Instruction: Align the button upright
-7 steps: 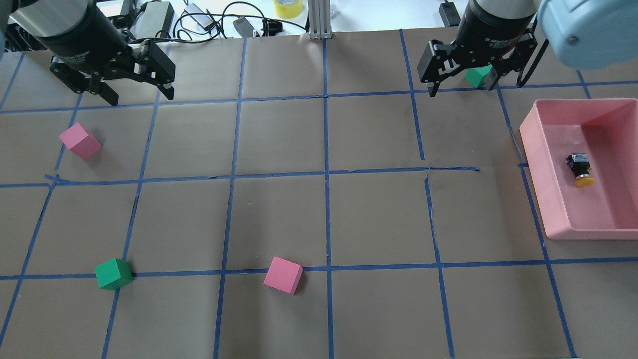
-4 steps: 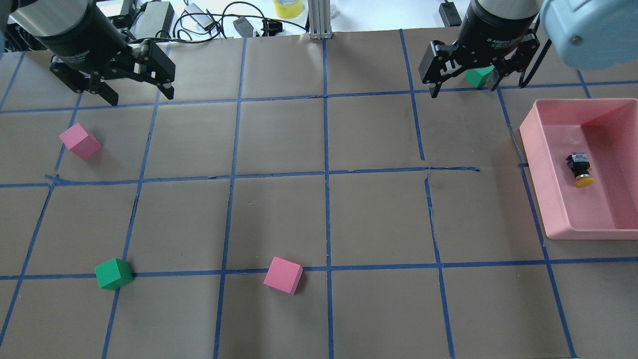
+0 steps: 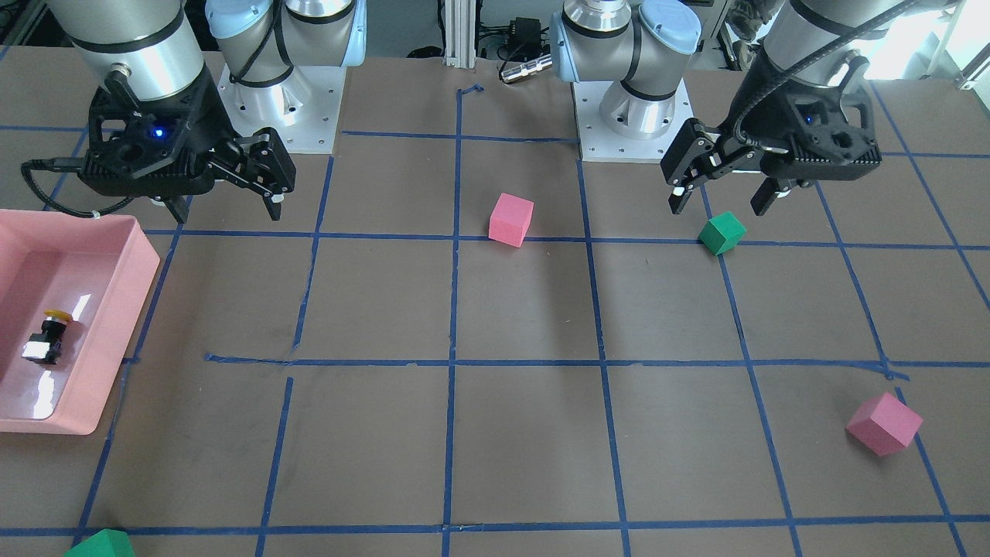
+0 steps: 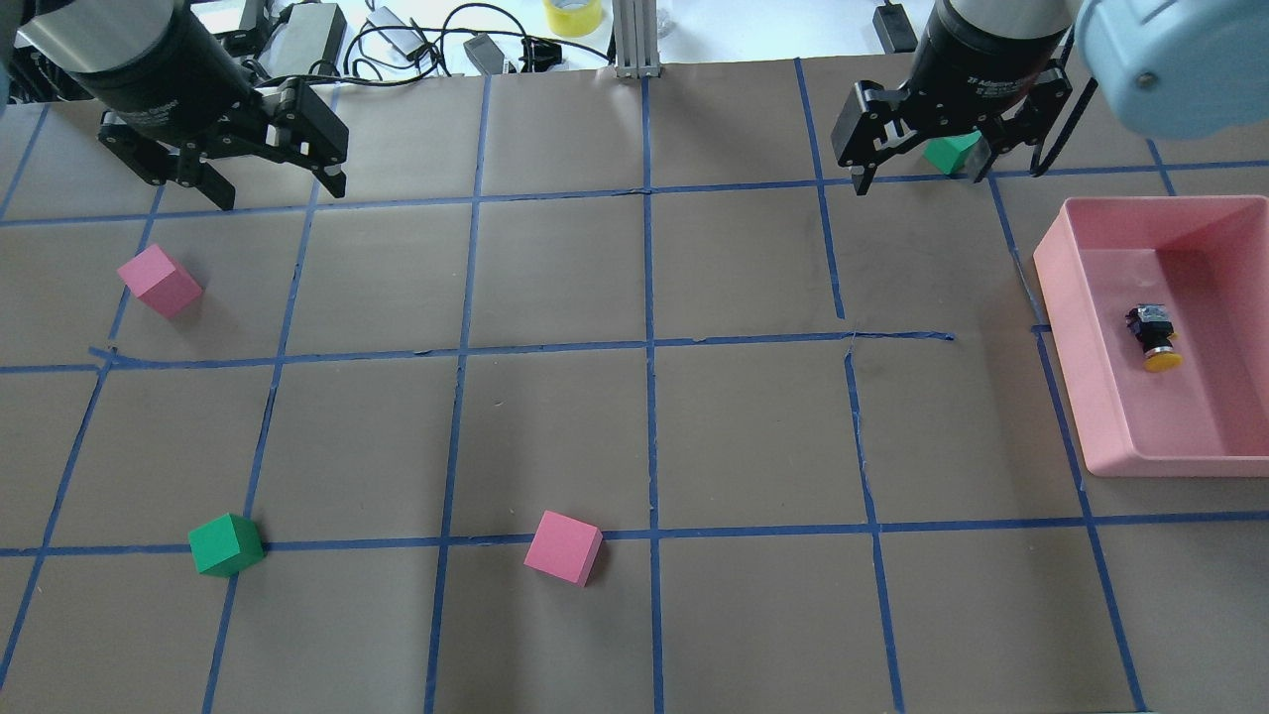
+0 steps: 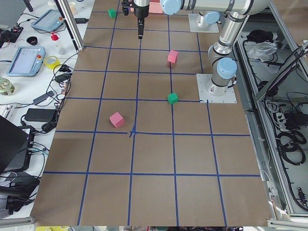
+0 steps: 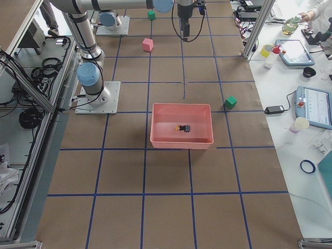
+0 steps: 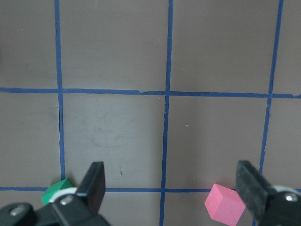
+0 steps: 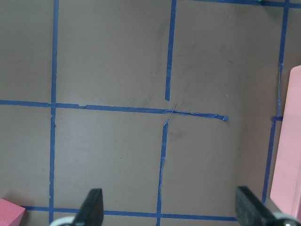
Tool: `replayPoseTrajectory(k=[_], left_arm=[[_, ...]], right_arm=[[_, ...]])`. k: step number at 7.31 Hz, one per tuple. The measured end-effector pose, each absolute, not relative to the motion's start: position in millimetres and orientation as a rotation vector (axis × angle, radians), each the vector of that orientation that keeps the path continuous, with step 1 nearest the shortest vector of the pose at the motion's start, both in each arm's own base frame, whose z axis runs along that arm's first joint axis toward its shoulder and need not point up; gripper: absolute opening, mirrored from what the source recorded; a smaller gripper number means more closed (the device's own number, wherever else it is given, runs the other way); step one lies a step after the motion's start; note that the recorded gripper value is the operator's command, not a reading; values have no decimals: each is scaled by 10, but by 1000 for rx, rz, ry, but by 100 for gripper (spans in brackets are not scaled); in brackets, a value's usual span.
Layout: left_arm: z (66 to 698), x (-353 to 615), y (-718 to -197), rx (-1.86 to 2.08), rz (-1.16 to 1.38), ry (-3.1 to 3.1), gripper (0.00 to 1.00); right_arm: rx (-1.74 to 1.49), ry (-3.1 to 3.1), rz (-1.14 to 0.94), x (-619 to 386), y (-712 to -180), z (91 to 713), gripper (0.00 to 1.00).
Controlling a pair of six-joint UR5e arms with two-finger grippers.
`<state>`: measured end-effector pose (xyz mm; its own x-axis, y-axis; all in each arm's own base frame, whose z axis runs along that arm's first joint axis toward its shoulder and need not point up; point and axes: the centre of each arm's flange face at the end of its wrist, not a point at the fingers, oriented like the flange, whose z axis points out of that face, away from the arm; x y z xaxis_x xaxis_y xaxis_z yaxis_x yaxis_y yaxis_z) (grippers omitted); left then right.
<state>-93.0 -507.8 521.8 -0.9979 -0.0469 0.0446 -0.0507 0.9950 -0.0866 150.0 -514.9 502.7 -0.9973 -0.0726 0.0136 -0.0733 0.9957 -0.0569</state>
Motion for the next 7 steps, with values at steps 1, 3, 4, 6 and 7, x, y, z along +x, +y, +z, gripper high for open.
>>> replayPoseTrajectory(k=[1, 3, 4, 6, 7], left_arm=[[5218, -930, -5077, 75, 136, -3096, 100], [5219, -932, -5075, 75, 136, -3096, 100], [5222, -932, -5072, 75, 136, -3098, 100], [5224, -928, -5067, 74, 135, -3102, 100], [5216, -922, -5069, 72, 130, -3105, 100]], right_arm=[[114, -3127, 89, 1500, -5148, 5026, 100], [110, -3129, 89, 1503, -5145, 5028, 100], [113, -3129, 90, 1504, -5144, 5031, 100], [117, -3132, 92, 1510, -5146, 5031, 100], [116, -3133, 92, 1511, -5147, 5029, 100]])
